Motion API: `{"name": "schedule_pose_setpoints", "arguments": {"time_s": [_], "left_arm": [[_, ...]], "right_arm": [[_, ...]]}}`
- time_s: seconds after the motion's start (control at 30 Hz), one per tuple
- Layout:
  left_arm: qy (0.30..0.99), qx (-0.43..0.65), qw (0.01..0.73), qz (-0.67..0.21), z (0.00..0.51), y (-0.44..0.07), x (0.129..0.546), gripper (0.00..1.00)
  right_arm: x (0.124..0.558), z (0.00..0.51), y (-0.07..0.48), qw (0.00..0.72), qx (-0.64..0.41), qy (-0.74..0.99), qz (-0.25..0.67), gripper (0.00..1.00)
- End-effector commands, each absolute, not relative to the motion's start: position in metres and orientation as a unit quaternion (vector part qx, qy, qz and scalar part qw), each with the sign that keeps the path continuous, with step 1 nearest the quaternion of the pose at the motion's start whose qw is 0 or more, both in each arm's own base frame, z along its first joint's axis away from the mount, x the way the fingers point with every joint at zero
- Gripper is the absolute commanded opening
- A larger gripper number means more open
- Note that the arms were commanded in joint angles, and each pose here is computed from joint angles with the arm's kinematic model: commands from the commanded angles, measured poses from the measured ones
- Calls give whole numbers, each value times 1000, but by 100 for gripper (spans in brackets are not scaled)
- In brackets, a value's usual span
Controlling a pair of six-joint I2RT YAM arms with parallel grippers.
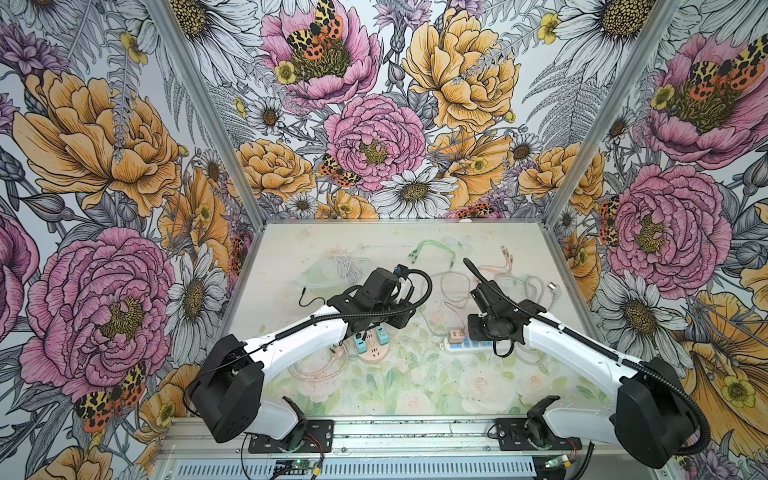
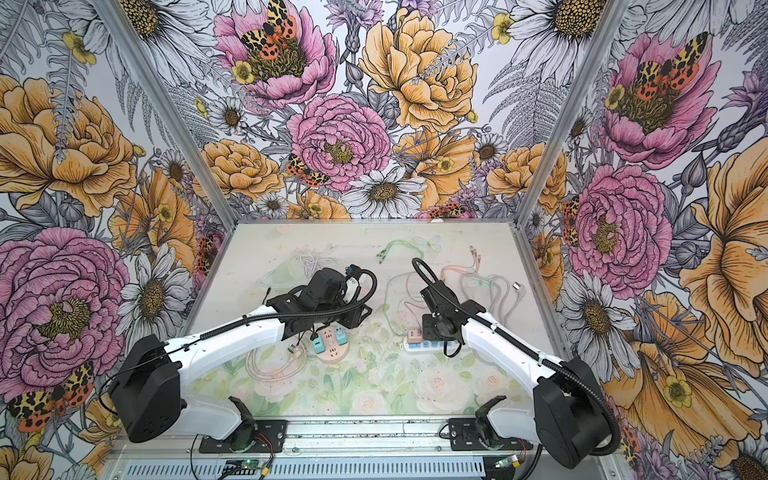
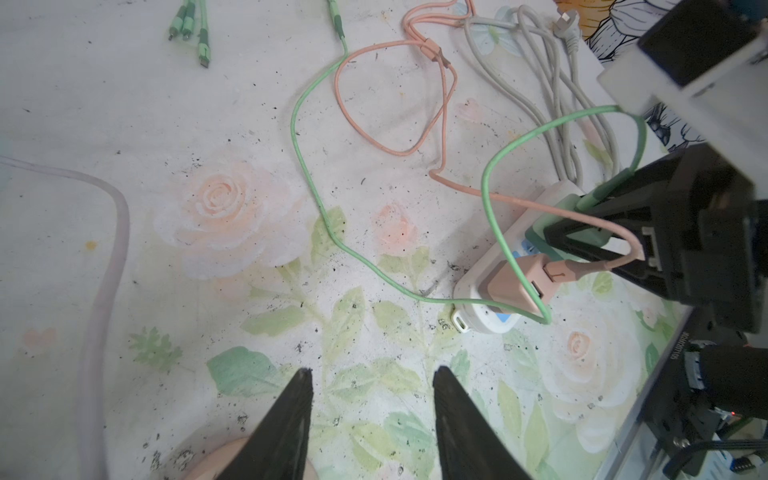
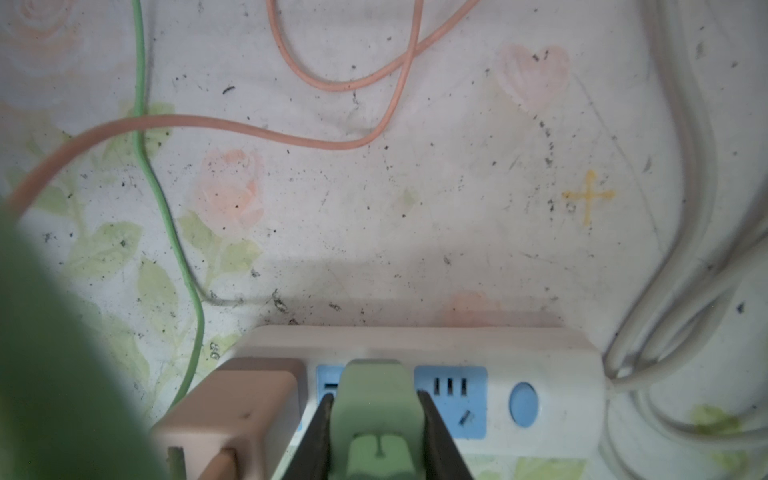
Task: Insert the plug
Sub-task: 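Press the green charger's prongs down into the power strip outlet with the right gripper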
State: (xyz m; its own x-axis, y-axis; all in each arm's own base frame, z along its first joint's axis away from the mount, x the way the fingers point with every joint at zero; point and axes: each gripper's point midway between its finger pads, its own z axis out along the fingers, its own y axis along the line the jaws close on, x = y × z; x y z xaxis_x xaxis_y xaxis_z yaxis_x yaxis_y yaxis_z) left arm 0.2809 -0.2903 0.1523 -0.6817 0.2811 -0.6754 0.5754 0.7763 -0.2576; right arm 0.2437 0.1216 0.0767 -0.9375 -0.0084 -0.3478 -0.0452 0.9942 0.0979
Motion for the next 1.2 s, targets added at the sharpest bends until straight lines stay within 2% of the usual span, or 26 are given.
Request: {"name": "schedule_pose_setpoints", "arguments": {"time_s": [0.0,0.63,1.17], "left_arm": [[885,230,333,-231,161,-284,285,49],[884,227,339,-228,164,-282,284,49],[880,220,358,-220,174,-270,283,49]], "right_arm": [[234,76,123,169,-9,984,61,0],[229,61,110,166,-27,986,-6,0],[207,28,126,147,-11,989,7,0]]}}
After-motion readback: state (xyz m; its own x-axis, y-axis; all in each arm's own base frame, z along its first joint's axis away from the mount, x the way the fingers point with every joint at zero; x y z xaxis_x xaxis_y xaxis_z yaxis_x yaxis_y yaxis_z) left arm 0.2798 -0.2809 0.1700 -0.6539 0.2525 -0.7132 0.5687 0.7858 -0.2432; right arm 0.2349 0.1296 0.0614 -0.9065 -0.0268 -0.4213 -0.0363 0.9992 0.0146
